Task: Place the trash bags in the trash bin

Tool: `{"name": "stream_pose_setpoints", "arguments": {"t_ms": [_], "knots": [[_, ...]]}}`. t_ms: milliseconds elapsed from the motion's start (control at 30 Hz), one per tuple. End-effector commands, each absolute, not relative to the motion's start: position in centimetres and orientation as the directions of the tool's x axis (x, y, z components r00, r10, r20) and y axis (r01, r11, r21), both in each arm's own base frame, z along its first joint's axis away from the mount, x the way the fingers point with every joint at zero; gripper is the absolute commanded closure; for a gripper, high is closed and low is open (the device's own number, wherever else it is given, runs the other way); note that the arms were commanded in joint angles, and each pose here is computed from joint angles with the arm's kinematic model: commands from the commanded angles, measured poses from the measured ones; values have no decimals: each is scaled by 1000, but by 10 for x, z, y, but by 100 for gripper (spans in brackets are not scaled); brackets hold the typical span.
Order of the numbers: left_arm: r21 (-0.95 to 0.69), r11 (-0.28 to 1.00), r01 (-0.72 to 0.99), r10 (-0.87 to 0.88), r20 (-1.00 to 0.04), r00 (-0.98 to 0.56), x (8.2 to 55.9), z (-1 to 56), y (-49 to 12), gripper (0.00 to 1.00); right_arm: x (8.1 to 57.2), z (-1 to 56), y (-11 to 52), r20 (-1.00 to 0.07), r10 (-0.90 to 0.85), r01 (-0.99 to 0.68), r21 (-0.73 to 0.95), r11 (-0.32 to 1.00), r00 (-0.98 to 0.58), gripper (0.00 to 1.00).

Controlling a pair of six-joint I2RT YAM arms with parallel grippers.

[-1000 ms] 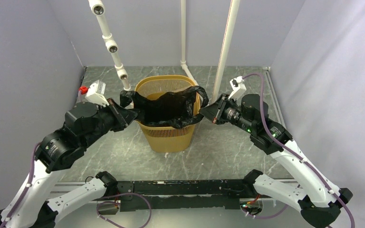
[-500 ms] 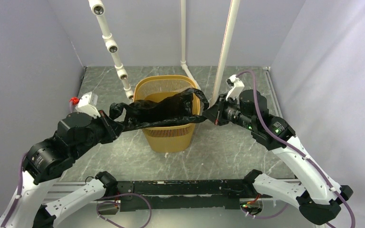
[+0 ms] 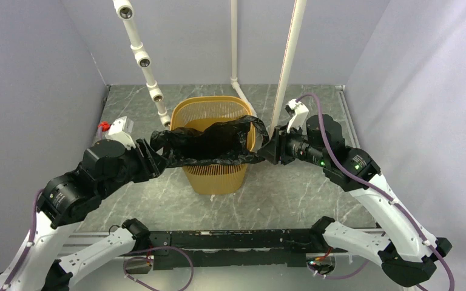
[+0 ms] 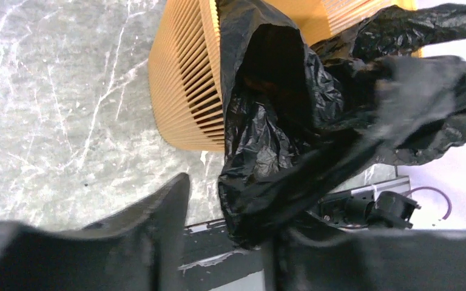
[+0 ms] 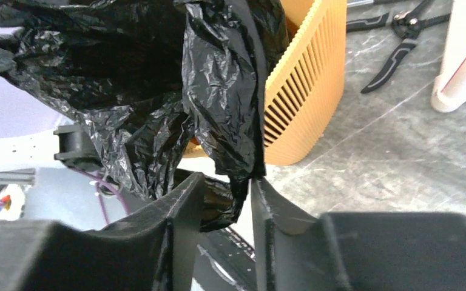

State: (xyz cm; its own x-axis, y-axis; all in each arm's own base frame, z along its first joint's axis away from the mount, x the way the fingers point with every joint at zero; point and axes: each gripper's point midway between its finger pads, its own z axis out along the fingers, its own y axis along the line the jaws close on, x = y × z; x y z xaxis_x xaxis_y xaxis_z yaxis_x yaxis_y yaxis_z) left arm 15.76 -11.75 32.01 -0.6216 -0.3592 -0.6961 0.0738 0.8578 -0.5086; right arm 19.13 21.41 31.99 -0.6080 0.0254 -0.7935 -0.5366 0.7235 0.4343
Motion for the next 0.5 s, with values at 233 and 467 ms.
{"name": "stream_pose_setpoints", "arguments": {"t_ms": [233, 467], "knots": [[-406, 904, 136, -296, -823, -485, 150, 357, -82, 7, 200, 391, 183, -933, 154, -567, 324, 757, -326, 22], [-307, 908, 285, -194, -910, -366, 151, 397, -82, 7, 201, 413, 190, -956, 144, -628, 277, 727, -254, 17]]}}
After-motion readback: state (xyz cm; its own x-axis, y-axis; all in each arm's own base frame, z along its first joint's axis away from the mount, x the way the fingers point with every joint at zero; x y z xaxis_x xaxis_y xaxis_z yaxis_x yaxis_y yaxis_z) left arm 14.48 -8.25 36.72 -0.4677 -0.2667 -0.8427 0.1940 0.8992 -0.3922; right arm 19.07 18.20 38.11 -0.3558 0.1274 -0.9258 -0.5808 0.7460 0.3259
